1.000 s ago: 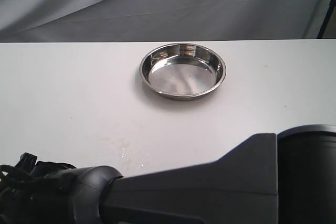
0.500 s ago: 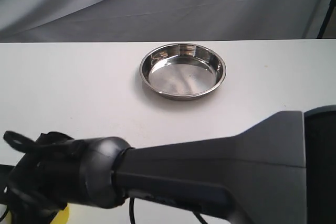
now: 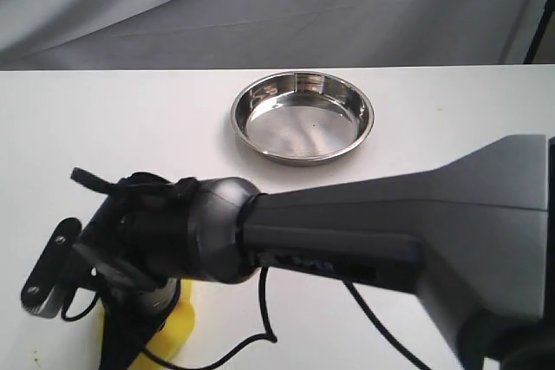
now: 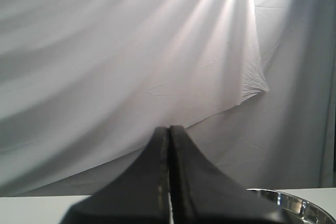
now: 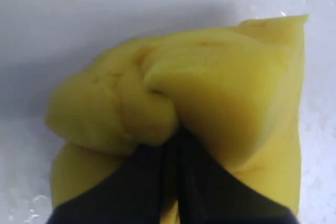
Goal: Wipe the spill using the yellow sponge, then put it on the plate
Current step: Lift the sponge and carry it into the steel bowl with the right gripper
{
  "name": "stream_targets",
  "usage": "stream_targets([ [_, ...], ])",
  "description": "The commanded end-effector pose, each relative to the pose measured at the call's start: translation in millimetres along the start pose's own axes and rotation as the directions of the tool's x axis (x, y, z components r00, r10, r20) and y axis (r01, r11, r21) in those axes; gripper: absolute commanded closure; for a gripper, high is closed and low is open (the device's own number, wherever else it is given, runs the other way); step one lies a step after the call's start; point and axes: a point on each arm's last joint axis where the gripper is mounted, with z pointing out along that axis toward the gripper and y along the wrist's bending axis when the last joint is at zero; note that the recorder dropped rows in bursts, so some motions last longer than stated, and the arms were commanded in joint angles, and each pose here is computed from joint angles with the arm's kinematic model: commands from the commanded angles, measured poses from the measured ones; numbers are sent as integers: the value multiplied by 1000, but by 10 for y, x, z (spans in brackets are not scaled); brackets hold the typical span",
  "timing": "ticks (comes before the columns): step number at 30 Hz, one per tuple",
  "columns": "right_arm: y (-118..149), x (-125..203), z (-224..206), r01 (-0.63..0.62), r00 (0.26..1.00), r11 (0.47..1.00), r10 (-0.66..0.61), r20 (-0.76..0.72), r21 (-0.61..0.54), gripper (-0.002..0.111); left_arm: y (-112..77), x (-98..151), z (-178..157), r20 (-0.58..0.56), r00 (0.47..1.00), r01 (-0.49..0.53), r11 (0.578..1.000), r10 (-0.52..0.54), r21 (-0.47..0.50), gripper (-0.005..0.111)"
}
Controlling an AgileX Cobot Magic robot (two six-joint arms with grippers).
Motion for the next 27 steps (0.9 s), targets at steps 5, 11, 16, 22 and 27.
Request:
stream_targets([
  [5, -593, 824, 429, -105, 915, 993, 119, -386, 58, 108, -4, -13, -3, 11, 1000, 5, 1000, -5, 6, 107],
  [11, -819, 957, 442, -184, 901, 981, 192, -389, 59, 108, -4, -13, -3, 11, 1000, 7, 1000, -7, 6, 107],
  [16, -920, 1029, 441, -205, 890, 976, 215, -403, 69, 108, -4, -13, -3, 11, 1000, 7, 1000, -7, 6, 107],
  [22, -1036, 1127, 432, -214, 872, 973, 231, -432, 86, 108, -4, -13, -3, 11, 1000, 6, 1000, -6, 6, 107],
  [27, -1185, 1262, 417, -234, 846, 966, 257, -467, 107, 108, -4, -13, -3, 11, 1000, 6, 1000, -6, 6, 107],
])
